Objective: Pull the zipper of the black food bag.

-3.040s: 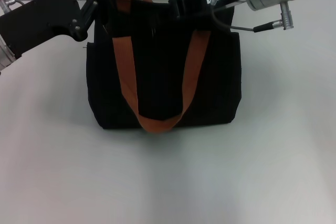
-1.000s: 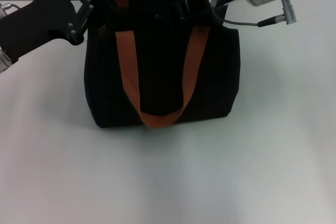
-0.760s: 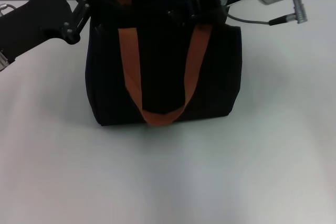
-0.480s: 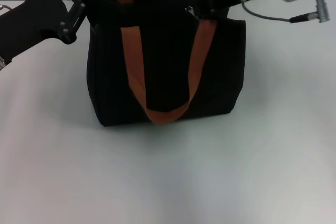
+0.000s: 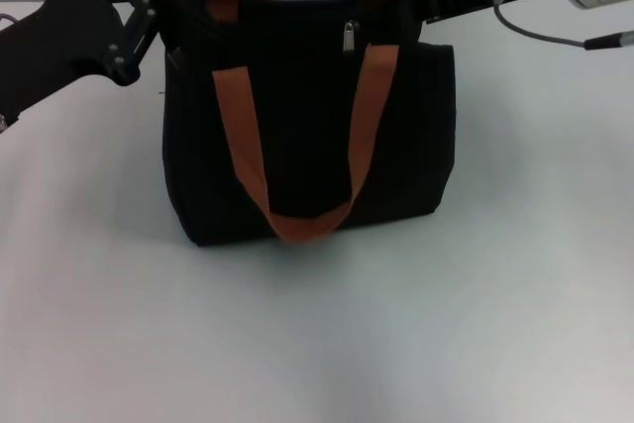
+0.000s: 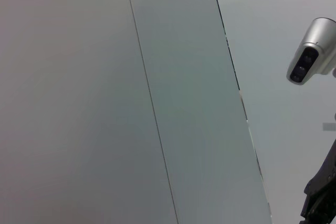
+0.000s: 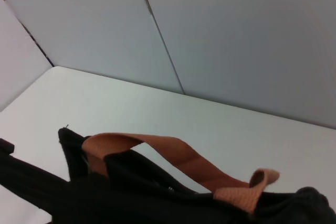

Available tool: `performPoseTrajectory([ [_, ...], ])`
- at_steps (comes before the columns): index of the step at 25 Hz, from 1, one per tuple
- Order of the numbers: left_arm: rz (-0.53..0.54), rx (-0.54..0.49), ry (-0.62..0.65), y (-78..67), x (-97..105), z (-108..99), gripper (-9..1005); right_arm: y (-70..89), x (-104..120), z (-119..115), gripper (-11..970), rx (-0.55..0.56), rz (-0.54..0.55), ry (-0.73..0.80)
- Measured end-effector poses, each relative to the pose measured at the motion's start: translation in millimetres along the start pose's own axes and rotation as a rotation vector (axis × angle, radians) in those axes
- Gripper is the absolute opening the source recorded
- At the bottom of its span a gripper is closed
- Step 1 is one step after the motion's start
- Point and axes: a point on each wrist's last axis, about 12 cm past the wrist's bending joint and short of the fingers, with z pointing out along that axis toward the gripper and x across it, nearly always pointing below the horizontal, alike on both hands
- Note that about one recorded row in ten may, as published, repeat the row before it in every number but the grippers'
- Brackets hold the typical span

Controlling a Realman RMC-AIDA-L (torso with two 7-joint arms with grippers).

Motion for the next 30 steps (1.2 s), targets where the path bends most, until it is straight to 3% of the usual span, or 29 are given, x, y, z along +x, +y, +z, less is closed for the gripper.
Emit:
performPoseTrajectory([
  [7, -0.005, -0.004, 0.003, -1.5, 1, -2, 55, -4.8, 5, -13, 20, -0.057, -0.008, -0.075],
  [10, -0.010, -0.004, 0.003, -1.9, 2, -1, 55, -16.1, 11, -25, 28, -0.128, -0.016, -0.166],
  [12, -0.015, -0.004, 0.003, -1.9, 2, -1, 55, -32.6, 21, -37, 33, -0.192, -0.015, -0.281],
  [21, -0.039, 0.003, 0.004, -3.5, 2, 0, 56, -64.9, 61, -48, 340, -0.351, -0.088, -0.478],
  [24, -0.060, 0.006, 0.005, -5.3, 4, 1, 56, -73.9, 94, -47, 456, -0.440, -0.199, -0.526],
  [30, -0.136, 0.003, 0.028, -7.7, 9, 1, 56, -73.7, 130, -40, 652, -0.521, -0.315, -0.580],
])
